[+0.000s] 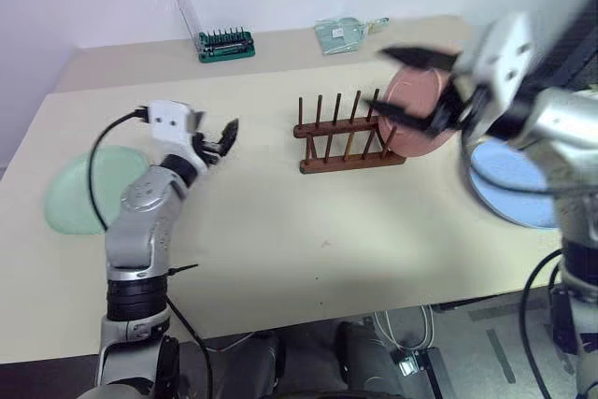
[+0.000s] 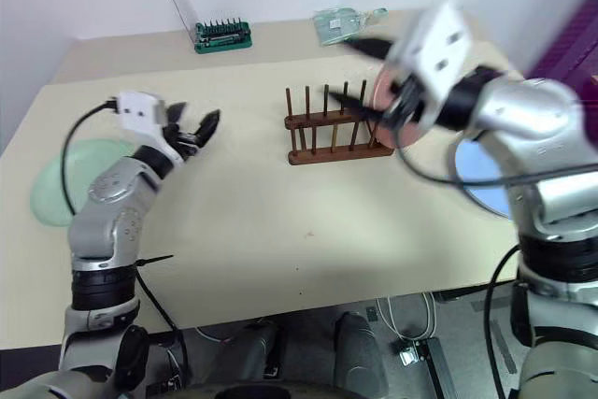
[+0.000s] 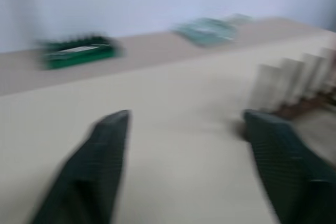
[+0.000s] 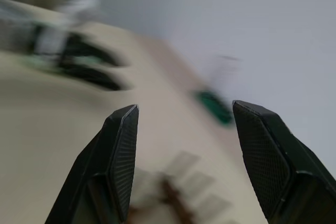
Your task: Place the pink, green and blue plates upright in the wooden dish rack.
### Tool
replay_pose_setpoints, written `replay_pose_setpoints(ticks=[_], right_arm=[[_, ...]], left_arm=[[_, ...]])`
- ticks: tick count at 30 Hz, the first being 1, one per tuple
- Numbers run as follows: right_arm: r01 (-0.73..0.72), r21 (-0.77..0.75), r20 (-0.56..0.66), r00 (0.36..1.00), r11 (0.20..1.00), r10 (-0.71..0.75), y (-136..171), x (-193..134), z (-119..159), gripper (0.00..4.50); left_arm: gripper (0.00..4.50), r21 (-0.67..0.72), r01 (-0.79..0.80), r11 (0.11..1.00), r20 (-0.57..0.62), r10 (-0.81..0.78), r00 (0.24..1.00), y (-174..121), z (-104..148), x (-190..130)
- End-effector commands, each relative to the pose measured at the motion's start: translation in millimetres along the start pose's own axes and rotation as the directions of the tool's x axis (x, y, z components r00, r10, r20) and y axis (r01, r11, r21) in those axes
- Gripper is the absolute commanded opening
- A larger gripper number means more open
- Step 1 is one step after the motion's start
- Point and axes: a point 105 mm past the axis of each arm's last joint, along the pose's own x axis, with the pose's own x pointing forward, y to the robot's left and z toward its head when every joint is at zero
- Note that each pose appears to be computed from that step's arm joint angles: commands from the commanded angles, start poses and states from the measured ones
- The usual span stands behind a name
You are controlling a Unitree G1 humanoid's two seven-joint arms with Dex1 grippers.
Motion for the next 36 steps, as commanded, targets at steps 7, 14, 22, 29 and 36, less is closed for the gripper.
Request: replay_pose_setpoints(ticks=[7,14,22,29,36], right_arm=[[-0.138,0.036,-0.017,0.990,0.990,0.139,47,41,-35,2.91],[-0.175,0.052,-0.044,0.983,0.983,0.177,60,37,-51,2.91],[-0.158,0.054,-0.070,0.984,0.986,0.162,63,33,-58,2.91],[-0.112,0.033,-0.108,0.987,0.993,0.115,60,29,-63,2.91],[0.005,-0.016,-0.137,0.991,1.000,-0.007,28,32,-66,4.14]], left_arm=[[4.38,-0.010,-0.774,0.633,-0.094,0.770,0.631,156,-2,-88],[4.38,-0.083,-0.881,0.466,-0.352,0.813,0.463,158,-42,-120],[3.86,-0.185,-0.891,0.414,-0.610,0.663,0.434,140,-92,-117],[0.46,-0.272,-0.849,0.453,-0.585,0.623,0.520,132,-83,-93],[0.00,-0.372,-0.380,0.847,-0.128,0.359,0.924,60,21,-8]])
